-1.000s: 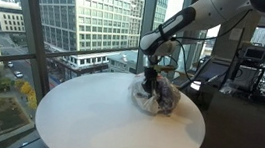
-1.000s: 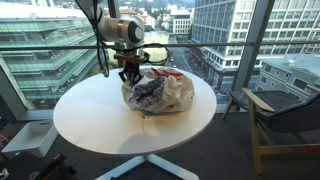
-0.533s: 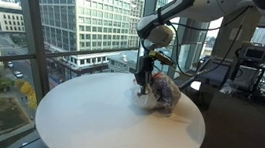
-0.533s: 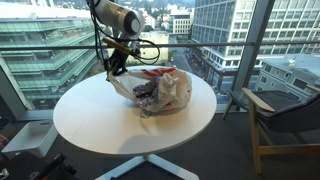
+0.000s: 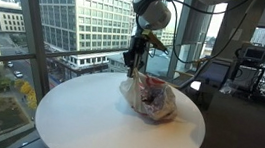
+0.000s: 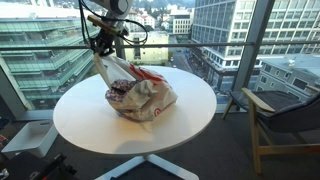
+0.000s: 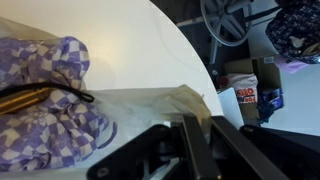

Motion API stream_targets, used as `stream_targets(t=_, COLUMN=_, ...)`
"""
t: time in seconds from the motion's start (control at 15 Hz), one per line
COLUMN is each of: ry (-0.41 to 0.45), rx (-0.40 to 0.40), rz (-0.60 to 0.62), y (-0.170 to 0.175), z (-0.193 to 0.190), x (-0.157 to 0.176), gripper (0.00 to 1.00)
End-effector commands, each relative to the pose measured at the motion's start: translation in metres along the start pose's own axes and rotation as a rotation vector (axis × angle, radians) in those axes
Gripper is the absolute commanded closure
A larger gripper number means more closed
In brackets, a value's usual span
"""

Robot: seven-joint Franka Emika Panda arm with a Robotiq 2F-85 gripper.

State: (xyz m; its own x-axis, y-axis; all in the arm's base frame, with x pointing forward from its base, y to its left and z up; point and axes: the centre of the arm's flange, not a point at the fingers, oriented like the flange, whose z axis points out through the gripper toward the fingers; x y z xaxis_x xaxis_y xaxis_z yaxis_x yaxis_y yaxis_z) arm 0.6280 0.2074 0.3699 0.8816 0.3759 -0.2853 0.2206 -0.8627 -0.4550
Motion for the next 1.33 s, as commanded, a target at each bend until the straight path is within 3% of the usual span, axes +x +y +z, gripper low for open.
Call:
stream_targets(t=0.0, ry=0.088, rx=-0.002, rz=-0.055, y=-0.044, z=-0.038, x=-0.013, gripper=0.9)
stream_targets(t=0.27, ry=0.218, rx=-0.033, rz=-0.108, y=-0.075, z=-0.079, x=-0.024, gripper=0.9)
stream_targets(t=0.4, ry=0.24, rx=-0.05, rz=-0.112, y=-0.077, z=-0.083, x=-0.024, gripper=0.9)
stream_targets(t=0.73, ry=0.147, rx=-0.105, rz=-0.041, y=-0.048, z=-0.036, x=-0.012, gripper=0.9)
stream_targets(t=0.8, ry=0.124, rx=-0.133, rz=0.0, y=-0.043, z=-0.029, x=-0.012, gripper=0.71)
stream_targets(t=0.87, ry=0.083, rx=-0.184, rz=0.031, y=-0.037, z=-0.022, x=-0.014, gripper=0.64)
stream_targets(t=1.07, ry=0.065, rx=-0.303, rz=0.171, y=-0.024, z=-0.021, x=-0.025, gripper=0.43)
stream_targets(t=1.27, ry=0.028, rx=-0.385, rz=0.316, y=-0.006, z=-0.03, x=-0.041, gripper=0.21)
